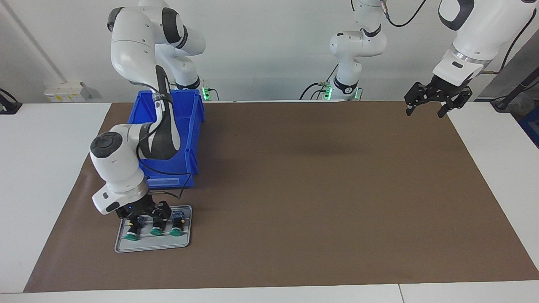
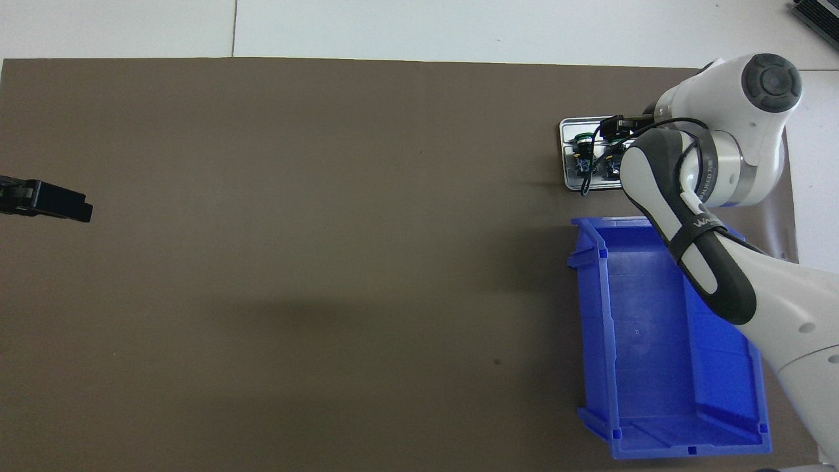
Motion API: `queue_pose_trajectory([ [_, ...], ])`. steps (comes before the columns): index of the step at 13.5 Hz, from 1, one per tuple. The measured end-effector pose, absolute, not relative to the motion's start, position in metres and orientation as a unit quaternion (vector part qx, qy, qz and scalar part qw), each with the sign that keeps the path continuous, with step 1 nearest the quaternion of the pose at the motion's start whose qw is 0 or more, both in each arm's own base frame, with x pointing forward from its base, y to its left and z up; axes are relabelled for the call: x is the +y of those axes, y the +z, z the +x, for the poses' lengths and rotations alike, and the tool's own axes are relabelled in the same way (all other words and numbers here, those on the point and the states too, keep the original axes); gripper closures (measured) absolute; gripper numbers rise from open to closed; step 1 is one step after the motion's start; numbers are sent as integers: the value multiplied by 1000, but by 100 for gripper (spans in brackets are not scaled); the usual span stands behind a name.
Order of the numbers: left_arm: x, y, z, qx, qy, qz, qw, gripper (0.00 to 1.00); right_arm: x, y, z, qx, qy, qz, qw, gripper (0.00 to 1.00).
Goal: Place and press button with both arms
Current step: 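Reach the right gripper to the metal tray and grasp the middle button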
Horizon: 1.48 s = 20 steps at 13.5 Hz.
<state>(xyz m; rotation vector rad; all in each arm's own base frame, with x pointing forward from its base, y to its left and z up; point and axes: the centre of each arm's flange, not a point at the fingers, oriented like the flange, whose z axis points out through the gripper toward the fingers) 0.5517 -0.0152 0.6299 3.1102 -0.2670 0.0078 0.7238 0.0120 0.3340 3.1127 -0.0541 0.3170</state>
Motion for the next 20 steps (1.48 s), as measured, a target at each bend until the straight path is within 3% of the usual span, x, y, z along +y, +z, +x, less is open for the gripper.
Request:
queue_pose_trajectory([
  [9, -15, 630, 552, -86, 2, 996, 10, 0, 9, 320, 716, 2, 96, 995, 8, 1],
  [13, -15, 630, 552, -86, 2, 996, 10, 0, 8, 312, 712, 2, 88, 996, 8, 21],
  [18, -15, 630, 552, -85, 2, 996, 10, 0, 5, 295, 705, -1, 99, 995, 9, 29],
  [20, -15, 630, 552, -85, 2, 996, 10, 0, 4, 289, 702, -1, 98, 995, 9, 52],
])
